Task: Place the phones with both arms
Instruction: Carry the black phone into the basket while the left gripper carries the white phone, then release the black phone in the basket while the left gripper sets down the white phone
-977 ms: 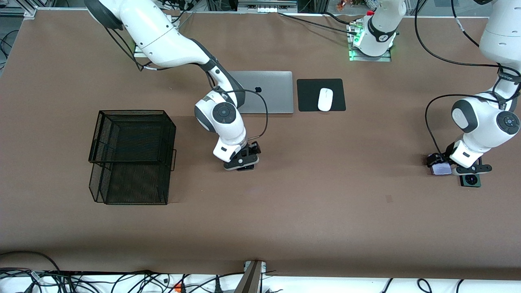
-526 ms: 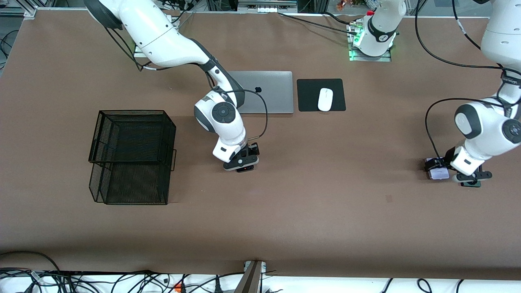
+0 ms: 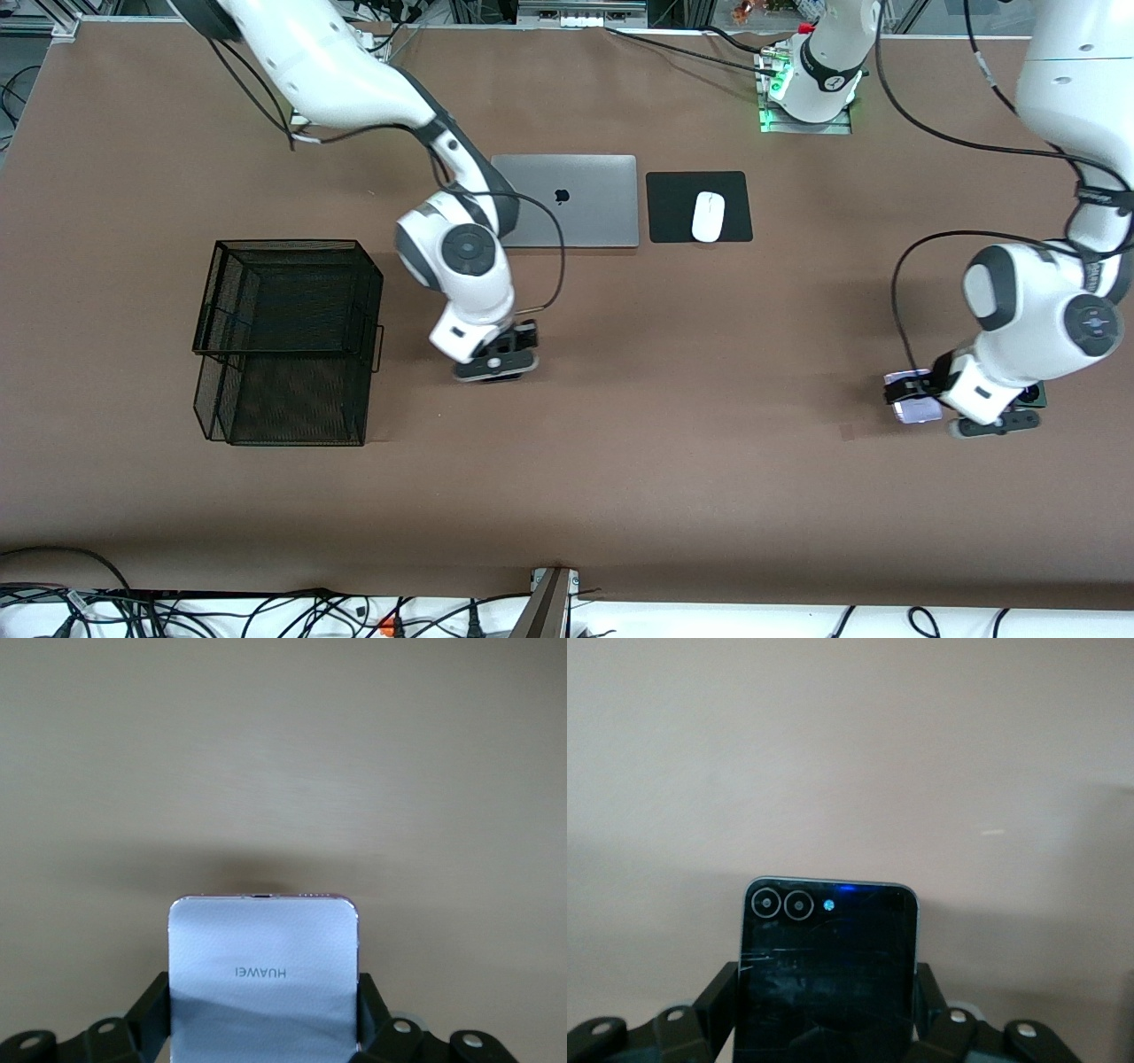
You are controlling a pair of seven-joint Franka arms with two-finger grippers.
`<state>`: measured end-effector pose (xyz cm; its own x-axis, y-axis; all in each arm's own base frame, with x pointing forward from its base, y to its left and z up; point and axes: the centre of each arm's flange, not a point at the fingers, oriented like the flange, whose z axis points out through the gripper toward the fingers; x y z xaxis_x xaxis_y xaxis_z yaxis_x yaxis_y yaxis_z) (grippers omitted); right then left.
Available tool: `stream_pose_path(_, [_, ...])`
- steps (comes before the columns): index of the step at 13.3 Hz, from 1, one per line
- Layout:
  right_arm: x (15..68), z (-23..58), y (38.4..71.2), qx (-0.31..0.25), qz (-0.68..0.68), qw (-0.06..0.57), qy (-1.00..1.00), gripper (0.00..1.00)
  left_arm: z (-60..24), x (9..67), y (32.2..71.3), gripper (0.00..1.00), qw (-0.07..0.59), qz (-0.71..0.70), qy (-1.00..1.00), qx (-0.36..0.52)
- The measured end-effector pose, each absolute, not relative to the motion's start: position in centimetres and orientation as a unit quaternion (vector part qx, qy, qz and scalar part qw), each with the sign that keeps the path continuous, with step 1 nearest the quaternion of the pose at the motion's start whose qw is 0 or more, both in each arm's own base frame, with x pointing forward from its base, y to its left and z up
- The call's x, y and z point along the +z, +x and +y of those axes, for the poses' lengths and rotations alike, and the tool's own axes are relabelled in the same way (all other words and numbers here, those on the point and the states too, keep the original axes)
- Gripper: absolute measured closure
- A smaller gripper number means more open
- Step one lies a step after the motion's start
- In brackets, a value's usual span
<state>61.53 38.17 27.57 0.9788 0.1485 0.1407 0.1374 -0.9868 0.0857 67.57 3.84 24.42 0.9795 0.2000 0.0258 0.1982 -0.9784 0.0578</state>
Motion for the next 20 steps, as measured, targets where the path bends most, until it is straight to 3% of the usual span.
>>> stream_pose_path(3, [35.8, 30.1, 63.9, 0.055, 0.03, 0.077, 0.995, 0.19, -7.0, 23.8, 67.4, 0.15, 0.031, 0.127, 0.991, 0.006])
stream_pose_path(6, [39.0, 20.8, 65.2, 0.01, 0.035, 0.102, 0.994, 0.19, -17.9, 23.5, 65.4, 0.15, 0.031, 0.103, 0.994, 0.0])
stream_pose_path(9, [39.0, 10.0, 65.5, -0.034, 0.039, 0.074, 0.996, 0.19, -28.9, 23.6, 62.5, 0.15, 0.036, 0.075, 0.997, 0.002])
stream_pose_path(12, [38.3, 2.4, 63.4, -0.06, 0.018, 0.044, 0.997, 0.19, -41.3, 23.9, 60.0, 0.15, 0.042, 0.076, 0.996, 0.003])
stream_pose_path(20, [32.1, -0.7, 57.8, -0.035, -0.021, 0.01, 0.999, 0.19, -53.0, 19.7, 56.5, 0.15, 0.031, 0.073, 0.996, 0.04])
